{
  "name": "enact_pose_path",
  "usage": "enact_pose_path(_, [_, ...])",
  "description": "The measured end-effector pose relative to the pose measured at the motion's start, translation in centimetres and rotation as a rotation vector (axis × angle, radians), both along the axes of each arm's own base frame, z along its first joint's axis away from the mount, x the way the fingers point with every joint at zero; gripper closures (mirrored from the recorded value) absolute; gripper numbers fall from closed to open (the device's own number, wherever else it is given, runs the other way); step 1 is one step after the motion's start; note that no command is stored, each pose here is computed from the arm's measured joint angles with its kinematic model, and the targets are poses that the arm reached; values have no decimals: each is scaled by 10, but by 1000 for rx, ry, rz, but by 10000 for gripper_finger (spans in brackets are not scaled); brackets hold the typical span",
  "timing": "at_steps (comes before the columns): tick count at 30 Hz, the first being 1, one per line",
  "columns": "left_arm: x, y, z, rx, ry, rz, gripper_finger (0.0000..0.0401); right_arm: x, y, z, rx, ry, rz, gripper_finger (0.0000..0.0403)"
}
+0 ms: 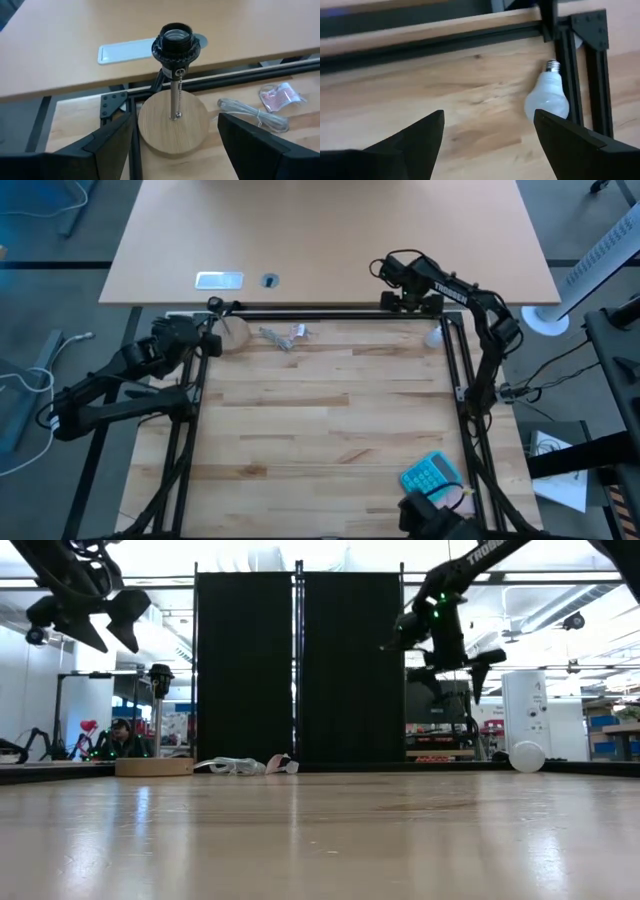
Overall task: Screw lightbulb
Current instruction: Move the lightbulb to the center of the table
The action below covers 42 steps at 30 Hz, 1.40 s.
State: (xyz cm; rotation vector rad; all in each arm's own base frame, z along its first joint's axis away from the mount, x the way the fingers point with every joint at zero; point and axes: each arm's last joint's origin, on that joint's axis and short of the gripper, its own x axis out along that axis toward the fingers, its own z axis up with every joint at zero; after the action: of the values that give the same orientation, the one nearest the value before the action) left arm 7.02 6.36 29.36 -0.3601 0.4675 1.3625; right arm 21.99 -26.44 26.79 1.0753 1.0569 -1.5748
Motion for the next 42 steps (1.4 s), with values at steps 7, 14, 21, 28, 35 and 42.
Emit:
enact_pose_path(7, [-4, -3, 1, 16, -6, -10, 117, -18, -9, -17, 85, 92, -124, 110])
enact_pose_path(14, [-6, -4, -4, 15, -3, -10, 117, -40, -4, -37, 109, 183, -310, 107])
enact_pose_path(21, [-6, -4, -6, 11, 3, -10, 117, -51, -4, -68, 71, 185, -420, 110])
enact_pose_path(28, [-5, -5, -7, -27, -11, -53, 117, -63, 1, -90, 56, 187, -496, 100])
enact_pose_path(35, [-3, -4, -9, -52, -11, -62, 117, -65, 4, -98, 59, 121, -466, 98])
enact_pose_path(42, [-1, -3, -10, -71, -4, -76, 117, -73, 16, -111, 110, 137, -481, 94])
